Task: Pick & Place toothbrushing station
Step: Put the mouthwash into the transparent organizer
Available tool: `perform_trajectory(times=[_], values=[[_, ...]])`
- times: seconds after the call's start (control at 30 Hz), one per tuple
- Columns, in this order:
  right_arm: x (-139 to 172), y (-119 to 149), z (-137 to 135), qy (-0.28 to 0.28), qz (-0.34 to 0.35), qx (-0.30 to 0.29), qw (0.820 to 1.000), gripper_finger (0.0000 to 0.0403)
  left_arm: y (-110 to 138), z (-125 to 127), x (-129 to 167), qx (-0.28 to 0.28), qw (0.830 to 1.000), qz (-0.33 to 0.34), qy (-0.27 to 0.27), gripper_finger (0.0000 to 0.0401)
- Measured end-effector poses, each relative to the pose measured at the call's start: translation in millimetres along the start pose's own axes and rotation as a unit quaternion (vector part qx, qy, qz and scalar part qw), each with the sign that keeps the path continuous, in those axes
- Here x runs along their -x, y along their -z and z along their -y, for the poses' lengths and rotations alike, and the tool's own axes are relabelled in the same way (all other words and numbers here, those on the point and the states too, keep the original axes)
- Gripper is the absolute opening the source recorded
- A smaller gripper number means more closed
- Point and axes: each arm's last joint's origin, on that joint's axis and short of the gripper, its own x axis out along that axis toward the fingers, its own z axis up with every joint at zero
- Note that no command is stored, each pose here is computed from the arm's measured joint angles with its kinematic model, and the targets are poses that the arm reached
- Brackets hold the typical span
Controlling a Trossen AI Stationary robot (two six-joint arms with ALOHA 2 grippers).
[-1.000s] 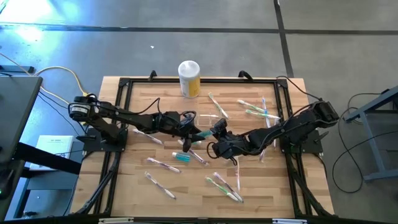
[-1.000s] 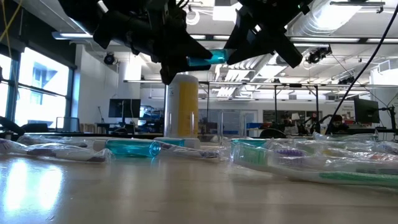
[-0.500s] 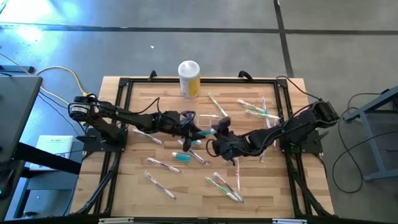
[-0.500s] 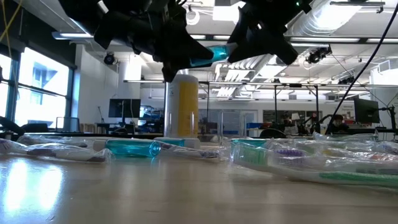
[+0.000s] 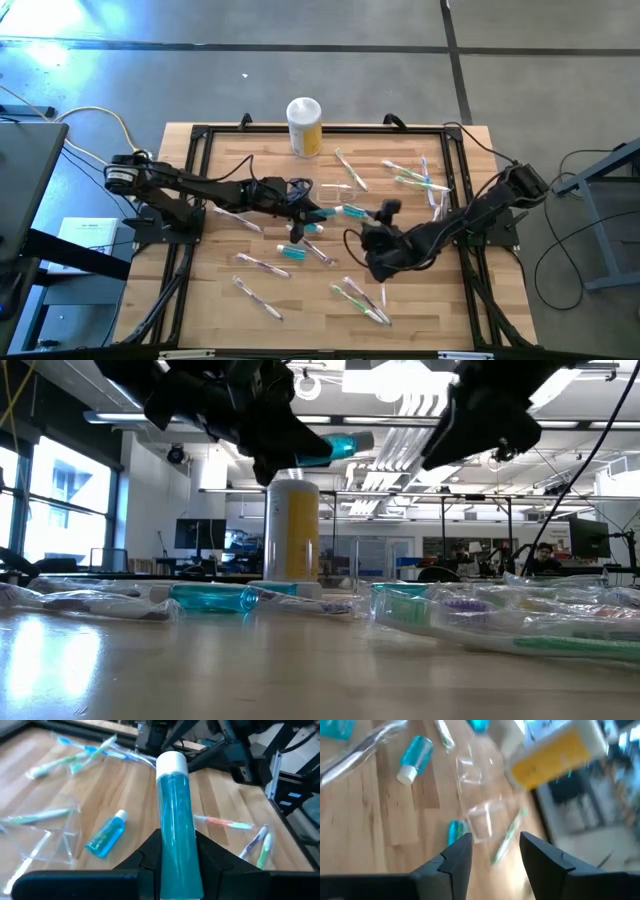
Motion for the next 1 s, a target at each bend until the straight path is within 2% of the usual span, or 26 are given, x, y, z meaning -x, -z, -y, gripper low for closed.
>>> perform_trajectory(times=[0.13, 0.23, 0.43, 0.53, 0.6, 0.7, 0.77, 0.83, 1.0], values=[[-3.3, 14.3, 1.2, 0.013, -0.03, -0.084, 0.996, 0.0143, 3.4, -2.1, 7.2, -0.015, 0.999, -0.036, -0.037, 0.0069], [-4.7, 22.4, 2.0, 0.016, -0.053, -0.1, 0.993, 0.0138, 3.5, -2.4, 12.0, -0.025, 0.997, -0.047, -0.048, 0.0069], [8.9, 19.8, 21.1, -0.053, -0.084, -0.147, 0.984, 0.0135, -4.6, 0.5, 20.4, -0.061, 0.997, -0.034, -0.036, 0.0069], [20.4, 22.5, 38.8, -0.06, -0.091, -0.178, 0.978, 0.0135, -7.7, 1.1, 23.0, -0.082, 0.996, -0.026, -0.034, 0.0069], [29.7, 26.2, 50.0, -0.063, -0.098, -0.21, 0.971, 0.0135, -10.4, 2.8, 23.7, -0.09, 0.996, -0.017, -0.008, 0.0069], [42.7, 42.2, 55.3, -0.077, -0.104, -0.248, 0.96, 0.0135, -14.9, 7.2, 25.5, -0.093, 0.993, -0.003, 0.069, 0.0069], [49.2, 55.0, 52.9, -0.091, -0.089, -0.273, 0.954, 0.0135, -15.3, 5.9, 28.3, -0.09, 0.991, -0.012, 0.097, 0.0069], [53.4, 67.2, 49.9, -0.099, -0.056, -0.299, 0.948, 0.0135, -17.2, 1.5, 31.4, -0.087, 0.992, -0.011, 0.089, 0.0071], [48.5, 75.8, 33.2, -0.083, 0.102, -0.355, 0.926, 0.0135, -19.4, -11.8, 32.6, -0.074, 0.995, 0.022, 0.06, 0.007]])
